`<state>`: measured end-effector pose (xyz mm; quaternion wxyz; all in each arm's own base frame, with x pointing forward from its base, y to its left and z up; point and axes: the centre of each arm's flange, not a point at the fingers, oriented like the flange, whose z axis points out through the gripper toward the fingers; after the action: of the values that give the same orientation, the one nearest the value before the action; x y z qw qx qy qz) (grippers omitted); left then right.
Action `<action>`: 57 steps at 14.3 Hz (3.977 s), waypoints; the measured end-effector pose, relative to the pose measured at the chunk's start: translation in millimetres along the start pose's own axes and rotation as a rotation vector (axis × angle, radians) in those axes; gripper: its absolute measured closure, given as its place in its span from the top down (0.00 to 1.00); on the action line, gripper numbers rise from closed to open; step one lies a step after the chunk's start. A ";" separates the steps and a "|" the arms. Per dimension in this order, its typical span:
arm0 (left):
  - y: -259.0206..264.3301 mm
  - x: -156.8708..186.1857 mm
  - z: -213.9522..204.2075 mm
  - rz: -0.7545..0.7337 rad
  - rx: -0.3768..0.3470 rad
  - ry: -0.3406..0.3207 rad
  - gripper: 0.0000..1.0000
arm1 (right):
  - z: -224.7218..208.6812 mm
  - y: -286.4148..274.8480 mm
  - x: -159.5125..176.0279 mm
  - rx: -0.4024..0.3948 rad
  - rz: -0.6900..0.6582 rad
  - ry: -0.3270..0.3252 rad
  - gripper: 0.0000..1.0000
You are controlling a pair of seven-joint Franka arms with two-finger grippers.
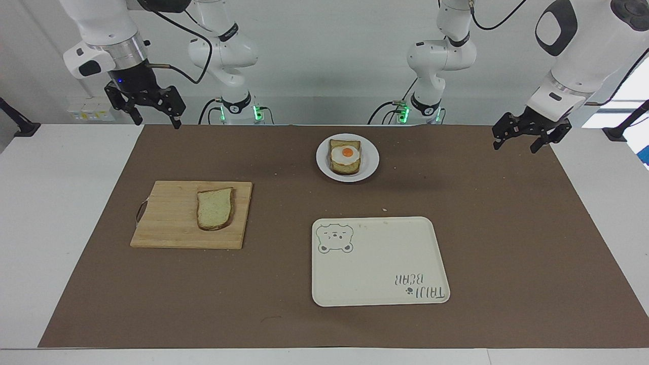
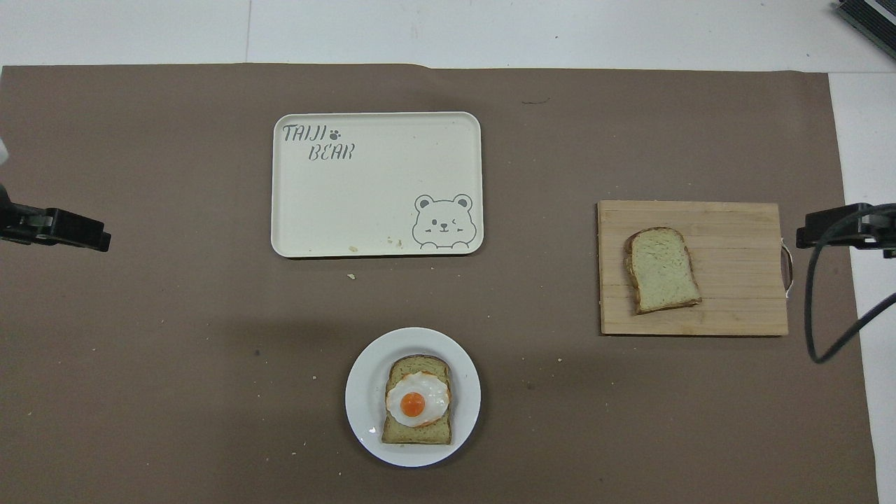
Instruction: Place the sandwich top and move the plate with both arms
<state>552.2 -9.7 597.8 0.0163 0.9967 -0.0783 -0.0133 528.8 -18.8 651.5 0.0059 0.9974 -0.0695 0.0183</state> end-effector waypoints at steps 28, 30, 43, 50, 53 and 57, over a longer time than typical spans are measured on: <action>-9.5 -1.3 -0.4 -0.017 0.000 0.001 1.00 | 236.0 -0.1 71.4 0.125 -0.144 0.038 1.00; -9.6 -1.3 -0.4 -0.018 0.000 0.001 1.00 | 265.7 3.8 63.3 0.149 -0.185 0.037 1.00; -10.3 -1.4 -0.4 -0.019 0.000 0.001 1.00 | 340.1 24.5 25.6 0.141 -0.257 -0.027 0.63; -10.3 -1.4 -0.4 -0.019 0.000 0.001 1.00 | 340.7 27.1 25.8 0.188 -0.203 -0.020 0.14; -10.3 -1.4 -0.4 -0.019 0.000 0.001 1.00 | 338.9 26.9 26.4 0.189 -0.203 -0.019 0.14; -10.3 -1.4 -0.4 -0.019 0.000 0.001 1.00 | 306.9 20.2 37.0 0.211 -0.206 -0.013 0.06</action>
<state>552.4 0.6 597.8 0.0163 0.9974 -0.0689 -0.0128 573.5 -48.3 346.5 -0.0974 0.9944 0.0357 0.0181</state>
